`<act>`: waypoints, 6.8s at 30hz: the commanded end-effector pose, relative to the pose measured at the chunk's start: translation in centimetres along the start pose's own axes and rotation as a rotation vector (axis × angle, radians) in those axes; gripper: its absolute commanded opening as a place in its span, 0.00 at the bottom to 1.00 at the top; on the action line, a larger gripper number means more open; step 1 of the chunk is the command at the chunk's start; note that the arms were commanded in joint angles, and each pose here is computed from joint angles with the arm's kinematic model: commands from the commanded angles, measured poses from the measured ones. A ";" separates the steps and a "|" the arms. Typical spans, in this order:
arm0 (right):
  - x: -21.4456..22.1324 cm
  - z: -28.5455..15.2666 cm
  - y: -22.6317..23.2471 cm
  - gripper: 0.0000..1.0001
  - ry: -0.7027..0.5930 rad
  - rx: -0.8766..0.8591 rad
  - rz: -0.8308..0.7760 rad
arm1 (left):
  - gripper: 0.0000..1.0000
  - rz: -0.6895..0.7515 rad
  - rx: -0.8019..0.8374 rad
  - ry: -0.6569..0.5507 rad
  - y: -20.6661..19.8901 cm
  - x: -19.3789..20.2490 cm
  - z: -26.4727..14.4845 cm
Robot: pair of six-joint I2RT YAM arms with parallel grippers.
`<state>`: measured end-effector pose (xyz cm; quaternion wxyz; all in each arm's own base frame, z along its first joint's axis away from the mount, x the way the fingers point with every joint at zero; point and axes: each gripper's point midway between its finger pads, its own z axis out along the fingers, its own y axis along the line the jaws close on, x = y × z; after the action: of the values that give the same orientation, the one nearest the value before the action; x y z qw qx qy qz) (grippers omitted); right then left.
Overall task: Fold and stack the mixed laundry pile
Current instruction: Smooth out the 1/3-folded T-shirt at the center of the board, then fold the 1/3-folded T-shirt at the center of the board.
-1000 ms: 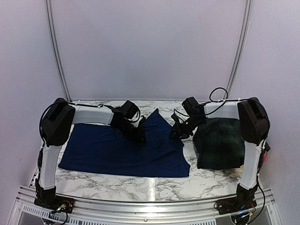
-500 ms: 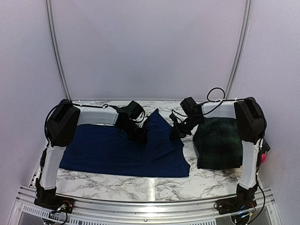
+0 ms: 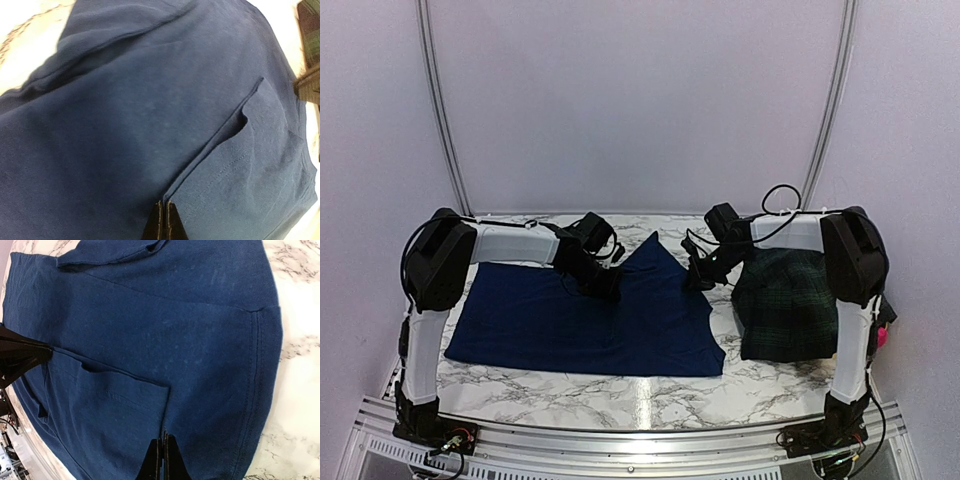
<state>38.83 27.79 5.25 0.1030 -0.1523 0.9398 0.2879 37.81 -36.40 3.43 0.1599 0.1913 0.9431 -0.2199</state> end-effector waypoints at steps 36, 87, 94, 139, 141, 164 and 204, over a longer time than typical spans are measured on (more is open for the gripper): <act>4.5 -2.6 2.5 0.20 0.006 -0.003 0.080 | 0.41 0.269 0.039 -0.316 -3.9 -13.9 5.5; 14.7 0.7 -1.9 0.12 0.240 0.120 0.188 | 0.00 -0.209 -0.045 -0.515 12.8 -19.9 -2.4; 13.4 -0.5 -4.8 0.13 0.213 0.162 0.196 | 0.74 -0.245 -0.096 -0.529 14.7 -19.5 -6.6; -15.9 3.0 -8.7 0.44 -0.217 0.301 -0.119 | 0.76 -0.603 -0.364 -0.179 31.7 2.8 -16.8; -16.0 3.4 -9.0 0.44 -0.217 0.319 -0.126 | 0.76 -0.599 -0.368 -0.174 31.8 2.9 -16.7; -14.1 6.1 -8.4 0.00 -0.148 0.365 -0.166 | 0.62 -0.587 -0.396 -0.097 32.3 5.0 -15.4; -15.3 3.5 -10.0 0.00 -0.206 0.265 -0.043 | 0.00 -0.549 -0.388 -0.081 35.8 1.9 -11.5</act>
<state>57.67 26.39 2.77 0.2473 -0.1434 0.9414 0.1790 49.84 -0.38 1.72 0.1966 -0.1120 0.9713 -0.0740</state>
